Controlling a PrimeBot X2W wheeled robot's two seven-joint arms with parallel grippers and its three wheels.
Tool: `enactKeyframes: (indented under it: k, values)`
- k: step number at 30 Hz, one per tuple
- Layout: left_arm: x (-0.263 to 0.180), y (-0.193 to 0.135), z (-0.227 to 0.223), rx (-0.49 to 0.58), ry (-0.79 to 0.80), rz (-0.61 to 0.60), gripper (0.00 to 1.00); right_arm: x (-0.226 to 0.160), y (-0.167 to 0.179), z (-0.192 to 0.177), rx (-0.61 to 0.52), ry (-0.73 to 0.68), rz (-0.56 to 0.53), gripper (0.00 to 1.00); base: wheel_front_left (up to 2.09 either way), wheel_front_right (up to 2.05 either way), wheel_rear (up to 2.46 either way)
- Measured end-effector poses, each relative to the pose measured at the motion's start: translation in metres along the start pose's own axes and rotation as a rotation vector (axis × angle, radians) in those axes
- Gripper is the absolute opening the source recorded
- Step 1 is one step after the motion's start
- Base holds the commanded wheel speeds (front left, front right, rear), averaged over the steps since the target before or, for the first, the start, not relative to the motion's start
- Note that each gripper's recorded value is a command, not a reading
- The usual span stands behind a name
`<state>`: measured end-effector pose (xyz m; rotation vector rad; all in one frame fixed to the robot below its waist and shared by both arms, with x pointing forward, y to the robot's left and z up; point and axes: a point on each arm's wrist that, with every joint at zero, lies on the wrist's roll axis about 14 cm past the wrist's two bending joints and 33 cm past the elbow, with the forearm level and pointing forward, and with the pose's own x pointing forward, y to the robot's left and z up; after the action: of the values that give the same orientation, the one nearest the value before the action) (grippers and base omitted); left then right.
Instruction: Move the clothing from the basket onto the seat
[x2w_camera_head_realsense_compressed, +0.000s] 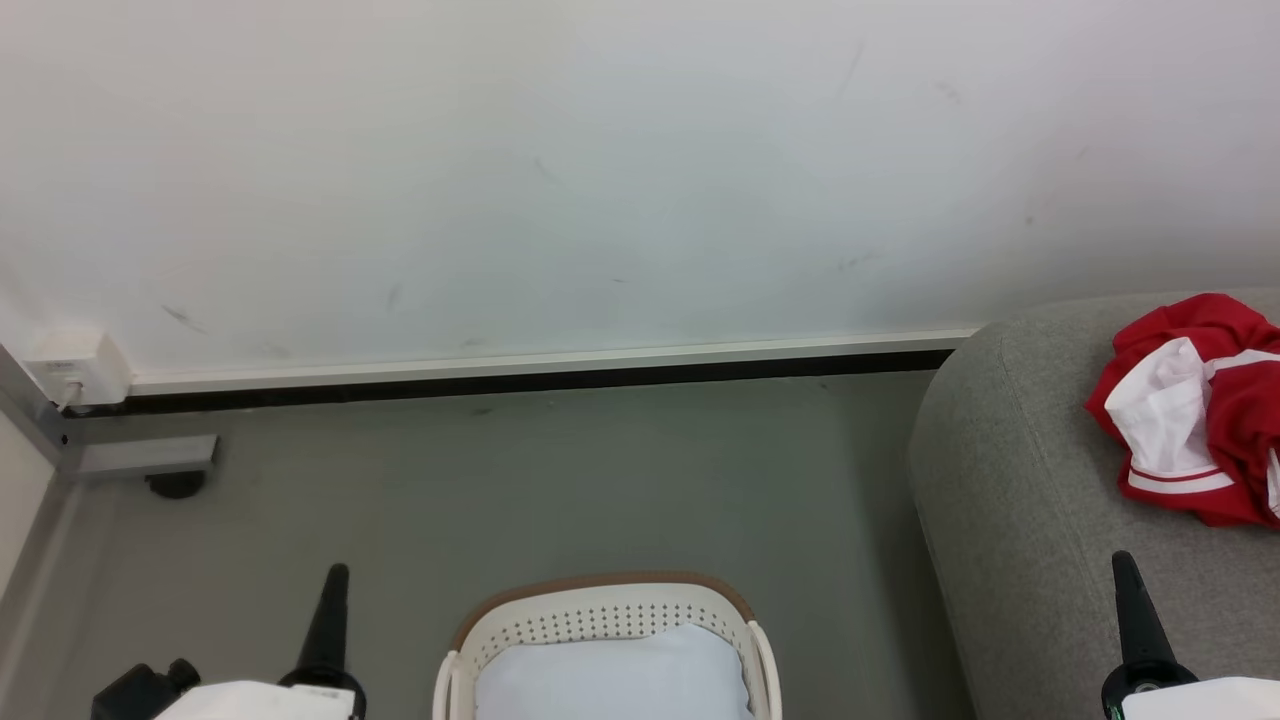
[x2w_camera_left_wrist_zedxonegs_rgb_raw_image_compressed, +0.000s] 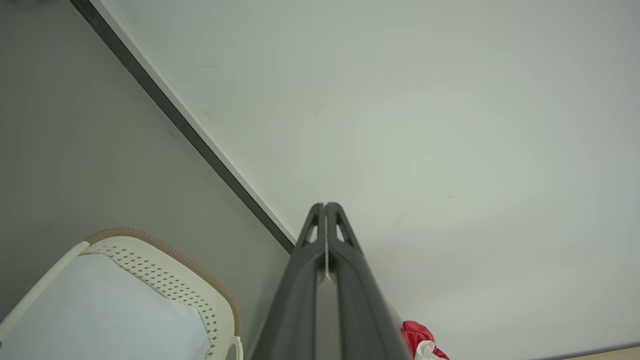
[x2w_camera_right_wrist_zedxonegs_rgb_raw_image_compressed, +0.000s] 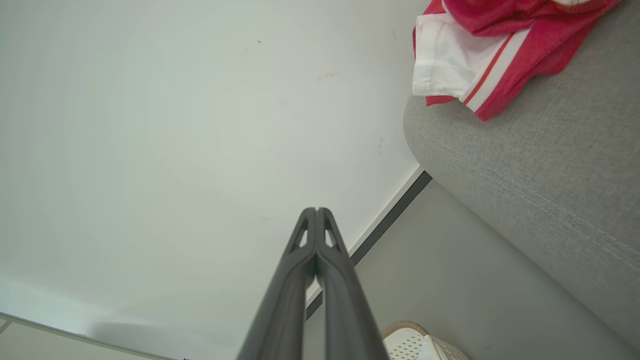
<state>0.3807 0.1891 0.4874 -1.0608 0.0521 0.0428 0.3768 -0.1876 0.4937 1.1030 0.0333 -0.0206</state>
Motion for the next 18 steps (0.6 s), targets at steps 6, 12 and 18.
enactKeyframes:
  k: [6,12,18]
  values:
    - [0.0011,-0.0012,0.0020,-0.062,-0.002,-0.003,0.00,0.0006,-0.0011,0.0016,0.056,0.000,-0.004,0.00,0.00,0.00,0.00]
    - [0.0015,-0.0014,0.0035,-0.121,-0.002,-0.004,0.00,0.0017,-0.0012,0.0030,0.106,0.002,-0.005,0.00,0.00,0.00,0.00]
    - [0.0019,-0.0019,0.0050,-0.177,-0.001,-0.007,0.00,0.0036,0.0003,0.0050,0.157,-0.001,-0.001,0.00,0.00,0.00,0.00]
